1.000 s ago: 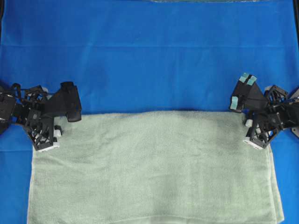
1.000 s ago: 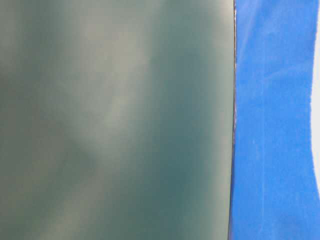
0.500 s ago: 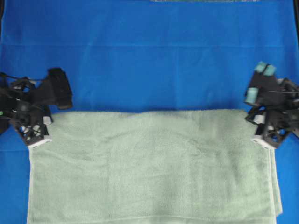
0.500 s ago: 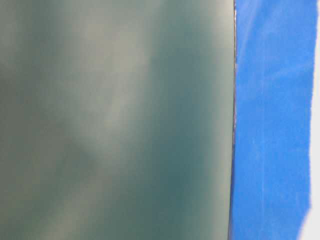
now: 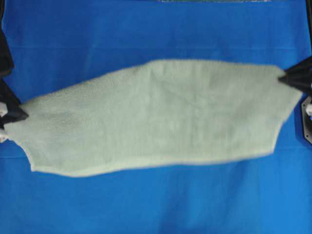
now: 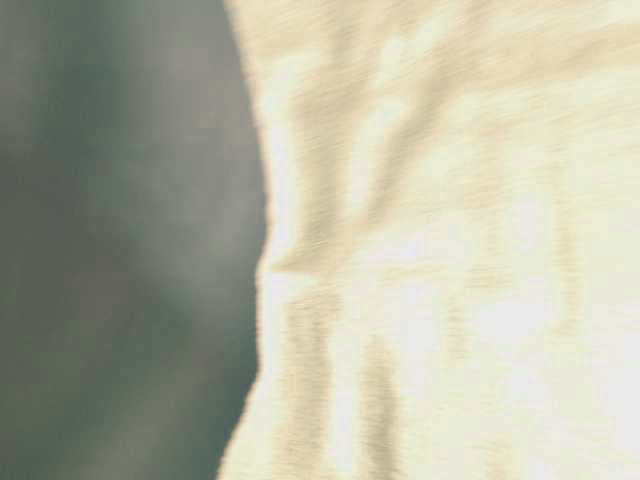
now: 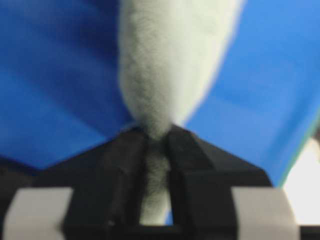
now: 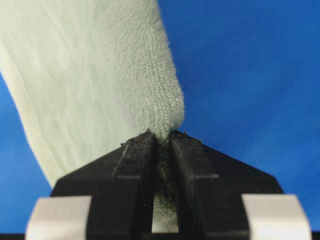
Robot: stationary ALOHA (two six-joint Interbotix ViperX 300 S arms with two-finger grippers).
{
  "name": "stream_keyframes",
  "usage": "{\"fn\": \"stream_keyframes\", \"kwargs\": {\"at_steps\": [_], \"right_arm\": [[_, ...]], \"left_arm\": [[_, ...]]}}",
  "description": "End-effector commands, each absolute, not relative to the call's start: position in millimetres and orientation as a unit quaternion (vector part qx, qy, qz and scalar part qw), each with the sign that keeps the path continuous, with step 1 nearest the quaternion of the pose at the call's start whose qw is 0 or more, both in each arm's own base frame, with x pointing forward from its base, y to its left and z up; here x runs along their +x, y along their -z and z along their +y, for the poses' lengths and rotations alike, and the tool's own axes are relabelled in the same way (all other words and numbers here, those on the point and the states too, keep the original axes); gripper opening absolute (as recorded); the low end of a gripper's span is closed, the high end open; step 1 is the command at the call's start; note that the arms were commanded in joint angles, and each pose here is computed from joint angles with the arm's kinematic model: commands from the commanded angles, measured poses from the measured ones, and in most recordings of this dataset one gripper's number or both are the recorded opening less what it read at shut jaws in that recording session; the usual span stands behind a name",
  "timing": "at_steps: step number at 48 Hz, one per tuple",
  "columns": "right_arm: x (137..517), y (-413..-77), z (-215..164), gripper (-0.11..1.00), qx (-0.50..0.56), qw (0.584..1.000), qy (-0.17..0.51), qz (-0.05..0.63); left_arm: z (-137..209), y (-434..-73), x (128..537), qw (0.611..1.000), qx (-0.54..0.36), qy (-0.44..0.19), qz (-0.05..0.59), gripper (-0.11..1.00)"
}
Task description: Fold a bath towel.
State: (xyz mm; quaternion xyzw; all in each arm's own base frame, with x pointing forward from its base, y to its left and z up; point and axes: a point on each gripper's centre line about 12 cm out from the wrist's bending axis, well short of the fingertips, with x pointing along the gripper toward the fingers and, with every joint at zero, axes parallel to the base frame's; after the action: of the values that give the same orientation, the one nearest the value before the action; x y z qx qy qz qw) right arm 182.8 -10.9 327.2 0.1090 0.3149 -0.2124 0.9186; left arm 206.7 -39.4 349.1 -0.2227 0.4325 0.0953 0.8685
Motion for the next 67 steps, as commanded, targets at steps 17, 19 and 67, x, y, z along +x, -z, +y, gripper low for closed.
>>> {"fn": "stream_keyframes", "kwargs": {"at_steps": [17,19,67], "right_arm": [[199.2,-370.7,-100.6,0.12,0.002,0.876,0.425,0.229],[201.3,-373.1,-108.1,0.12,-0.003,0.872,0.435,0.224],[169.9,-337.9,-67.5,0.12,0.030,0.746,0.546,0.380]], "left_arm": [[-116.8,-385.4,268.0,0.909,-0.217,0.052,0.351,0.08],[-123.6,-387.4,274.2,0.910,-0.217,0.059,0.349,0.08],[-178.0,-343.6,337.2,0.879,-0.265,0.032,0.395,0.08]]}}
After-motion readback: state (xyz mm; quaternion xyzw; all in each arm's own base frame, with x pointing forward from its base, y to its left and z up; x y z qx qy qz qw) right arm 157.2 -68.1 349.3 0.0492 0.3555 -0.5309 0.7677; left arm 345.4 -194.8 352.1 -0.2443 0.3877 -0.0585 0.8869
